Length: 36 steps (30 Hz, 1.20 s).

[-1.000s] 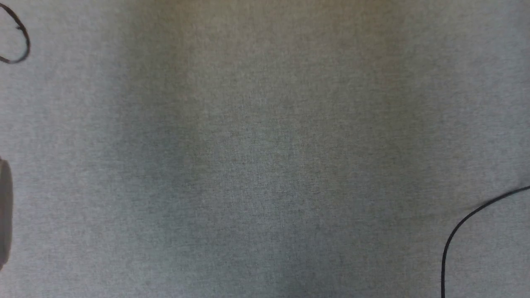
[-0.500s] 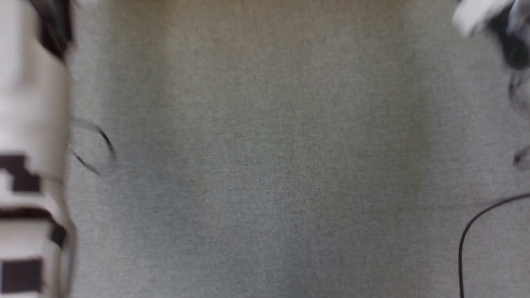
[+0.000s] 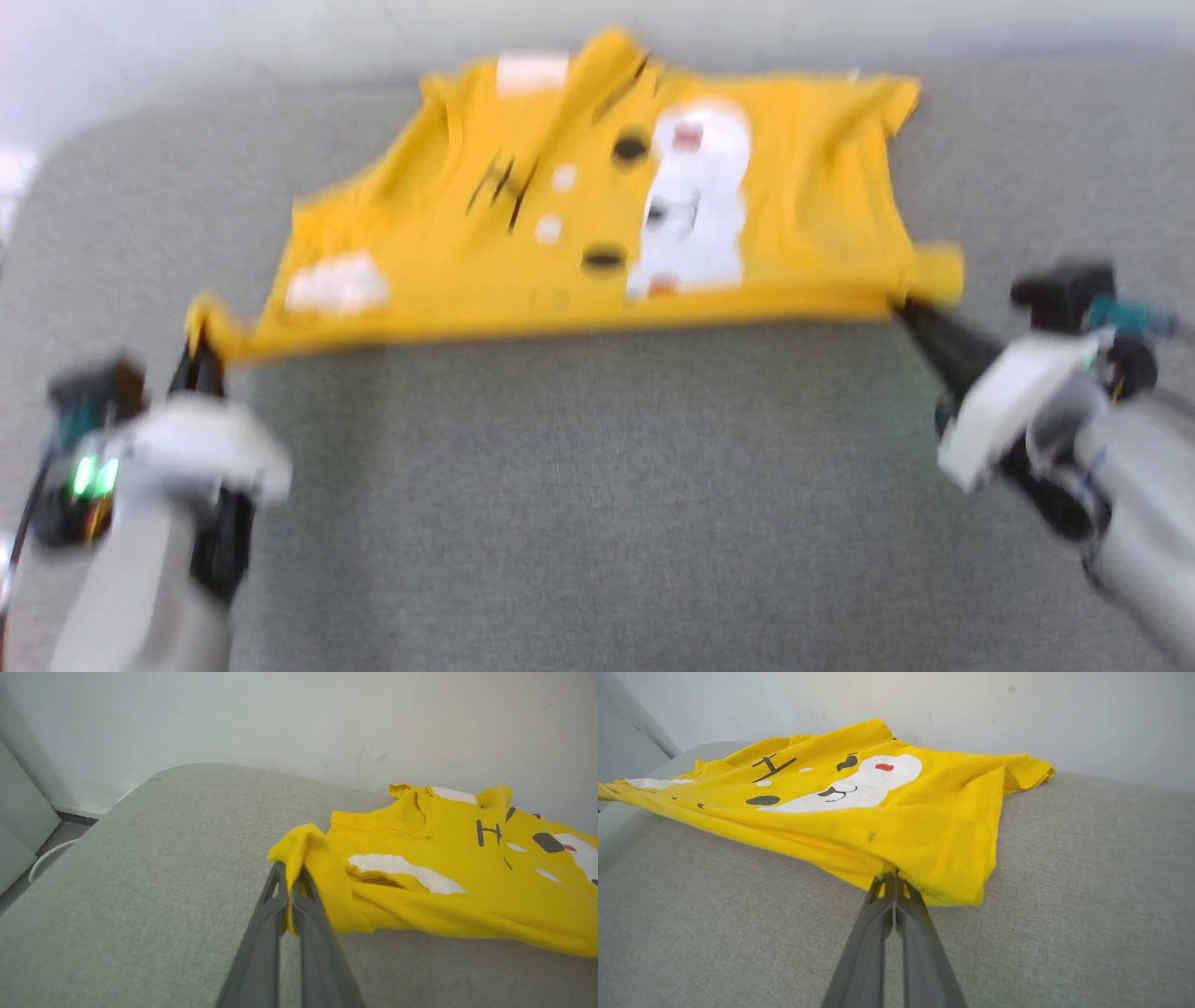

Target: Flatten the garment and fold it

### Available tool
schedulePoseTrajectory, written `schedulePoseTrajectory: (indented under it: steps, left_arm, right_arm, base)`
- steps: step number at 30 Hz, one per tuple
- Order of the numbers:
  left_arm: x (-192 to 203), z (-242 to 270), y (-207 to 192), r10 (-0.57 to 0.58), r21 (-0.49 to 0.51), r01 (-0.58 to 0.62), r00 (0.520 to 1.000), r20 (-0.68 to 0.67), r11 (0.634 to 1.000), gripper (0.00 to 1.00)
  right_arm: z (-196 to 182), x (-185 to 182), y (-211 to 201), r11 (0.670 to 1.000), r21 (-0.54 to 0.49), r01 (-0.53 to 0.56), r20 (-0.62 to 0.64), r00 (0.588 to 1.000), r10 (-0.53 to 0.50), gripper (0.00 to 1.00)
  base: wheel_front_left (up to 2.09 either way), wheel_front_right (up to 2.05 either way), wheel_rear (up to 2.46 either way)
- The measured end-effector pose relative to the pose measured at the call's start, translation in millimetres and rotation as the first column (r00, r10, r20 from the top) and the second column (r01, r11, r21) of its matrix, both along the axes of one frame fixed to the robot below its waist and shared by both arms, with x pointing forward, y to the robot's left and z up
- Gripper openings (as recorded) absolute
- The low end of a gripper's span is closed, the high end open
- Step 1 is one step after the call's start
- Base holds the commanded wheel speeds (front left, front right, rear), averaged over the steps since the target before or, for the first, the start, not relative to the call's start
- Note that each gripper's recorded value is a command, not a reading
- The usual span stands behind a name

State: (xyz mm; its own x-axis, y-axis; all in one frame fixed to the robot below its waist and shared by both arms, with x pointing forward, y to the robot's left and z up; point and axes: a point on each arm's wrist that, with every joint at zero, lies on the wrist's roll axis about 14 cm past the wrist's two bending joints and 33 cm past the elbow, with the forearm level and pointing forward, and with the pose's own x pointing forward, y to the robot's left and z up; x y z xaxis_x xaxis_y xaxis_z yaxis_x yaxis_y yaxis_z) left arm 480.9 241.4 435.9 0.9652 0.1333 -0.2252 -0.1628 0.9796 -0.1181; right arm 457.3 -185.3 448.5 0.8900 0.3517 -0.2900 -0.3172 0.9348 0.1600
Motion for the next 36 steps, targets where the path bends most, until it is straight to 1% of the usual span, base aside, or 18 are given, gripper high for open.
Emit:
schedulePoseTrajectory:
  steps: [4,10,15,19,22,24,30,36]
  left_arm:
    - [-58,9,15,0.041,0.022,-0.04,0.998,-0.039,0.999,0.0]
    - [-133,28,14,0.087,0.009,-0.086,0.991,-0.105,0.996,0.0]
    - [-178,33,11,0.122,-0.017,-0.127,0.977,-0.173,0.992,0.0]
    - [-197,34,13,0.158,-0.024,-0.167,0.964,-0.215,0.986,0.0]
    - [-196,38,11,0.155,-0.025,-0.164,0.965,-0.213,0.986,0.0]
    - [-188,41,9,0.146,-0.021,-0.153,0.969,-0.199,0.988,0.0]
    - [-130,57,-5,0.05,-0.015,-0.052,0.993,-0.106,0.999,0.0]
    - [-78,50,-28,-0.059,-0.008,0.059,0.994,-0.089,0.998,0.0]
  right_arm:
    - [1,-39,1,1.0,0.013,-0.018,0.002,1.0,0.018,0.0]
    - [3,-84,-14,0.998,0.04,0.041,0.026,0.999,-0.042,0.0]
    - [-6,-118,-22,0.994,0.054,0.093,0.0,0.996,-0.093,0.0]
    - [-19,-139,-22,0.989,0.06,0.134,-0.058,0.99,-0.131,0.0]
    - [-23,-147,-21,0.986,0.058,0.157,-0.093,0.984,-0.151,0.0]
    - [-22,-144,-19,0.985,0.056,0.164,-0.109,0.982,-0.157,0.0]
    - [-19,-124,-16,0.989,-0.001,0.146,-0.136,0.98,-0.145,0.0]
    - [-20,-96,-13,0.99,-0.033,0.136,-0.143,0.98,-0.139,0.0]
  base:
    - [0.0,0.0,0.0]
    - [0.0,0.0,0.0]
    - [0.0,0.0,0.0]
    - [0.0,0.0,0.0]
    - [0.0,0.0,0.0]
    - [0.0,0.0,0.0]
    - [0.0,0.0,0.0]
    - [0.0,0.0,0.0]
